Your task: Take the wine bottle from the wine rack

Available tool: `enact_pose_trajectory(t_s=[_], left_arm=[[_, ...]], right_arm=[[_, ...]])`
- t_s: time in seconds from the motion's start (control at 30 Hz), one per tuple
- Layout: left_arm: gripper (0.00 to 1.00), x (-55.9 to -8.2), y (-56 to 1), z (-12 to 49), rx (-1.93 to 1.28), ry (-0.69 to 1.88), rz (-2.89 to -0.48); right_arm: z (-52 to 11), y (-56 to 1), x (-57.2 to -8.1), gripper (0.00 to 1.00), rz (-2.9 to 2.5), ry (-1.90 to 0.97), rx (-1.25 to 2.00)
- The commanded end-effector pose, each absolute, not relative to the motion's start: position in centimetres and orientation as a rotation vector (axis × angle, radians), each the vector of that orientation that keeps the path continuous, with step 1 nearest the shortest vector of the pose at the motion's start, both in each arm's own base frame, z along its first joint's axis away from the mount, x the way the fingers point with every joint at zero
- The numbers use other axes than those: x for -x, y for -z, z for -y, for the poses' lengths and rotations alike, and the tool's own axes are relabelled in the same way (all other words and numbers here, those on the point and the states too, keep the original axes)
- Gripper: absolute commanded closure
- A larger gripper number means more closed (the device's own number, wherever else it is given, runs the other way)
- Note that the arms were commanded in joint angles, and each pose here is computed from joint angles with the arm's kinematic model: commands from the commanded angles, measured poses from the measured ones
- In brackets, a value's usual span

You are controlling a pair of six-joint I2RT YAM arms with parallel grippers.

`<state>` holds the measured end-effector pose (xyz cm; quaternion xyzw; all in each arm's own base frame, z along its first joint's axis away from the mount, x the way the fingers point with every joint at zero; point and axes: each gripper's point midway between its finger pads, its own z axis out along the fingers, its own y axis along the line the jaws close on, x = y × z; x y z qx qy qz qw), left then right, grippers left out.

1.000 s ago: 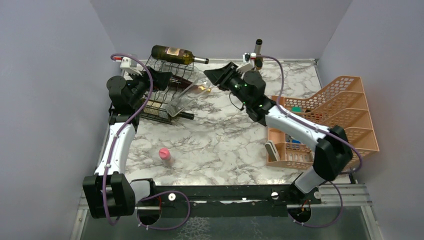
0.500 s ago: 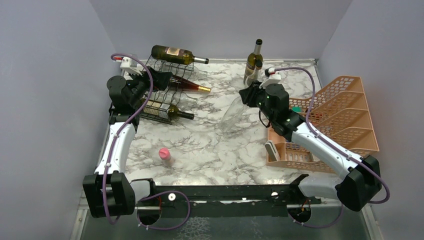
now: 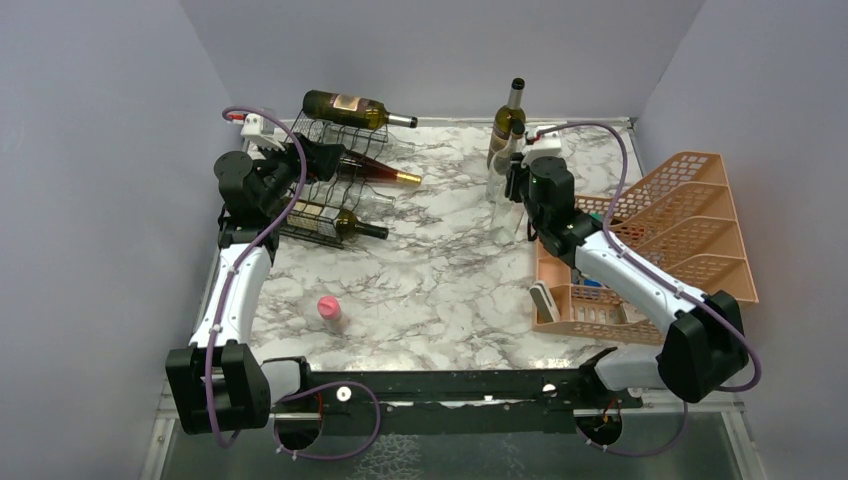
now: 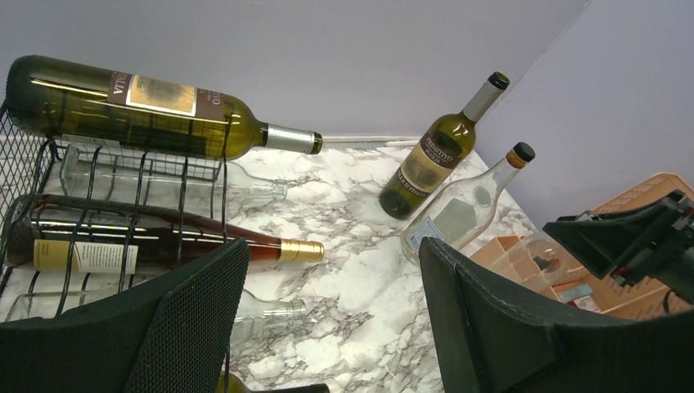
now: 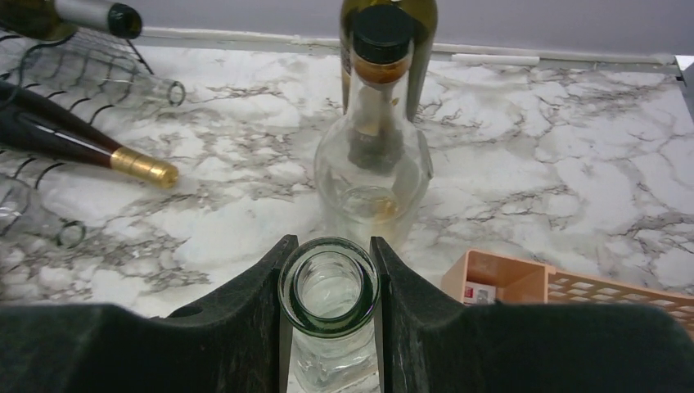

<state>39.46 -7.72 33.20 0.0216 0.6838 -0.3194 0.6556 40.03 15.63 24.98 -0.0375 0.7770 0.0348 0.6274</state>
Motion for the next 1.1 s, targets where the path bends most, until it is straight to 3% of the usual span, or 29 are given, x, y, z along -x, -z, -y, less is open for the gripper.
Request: enact_pose_trajectory(t_s=[0.0,0.47,0.67,0.9,1.07], left_arm=[[0.19,-39.7,-33.2,7.5,-0.052,0.719,-1.537],[0.19,-39.7,-33.1,7.7,-0.051,0.732,-1.54],[0.19,-39.8,-32.8,7.8,-0.049,0.741,-1.548],[0.19,-40.0,-32.5,7.8,-0.044,0.743,-1.557],[0.19,-40.2,-31.9,8.1,-0.046,0.761,-1.571]], right_arm=[[-14.3,-28.6,-42.8,0.99,-1.66,-0.069,0.009],[-14.9,-27.2,-43.9,0.96,-1.686,-0.145,0.029],[-15.4,-24.9,-43.4,0.71,-1.749,-0.153,0.073],[-14.8,-25.5,-42.2,0.13,-1.795,-0.142,0.074],[-14.5,-28.6,-40.3,0.03,-1.869,-0.169,0.066]])
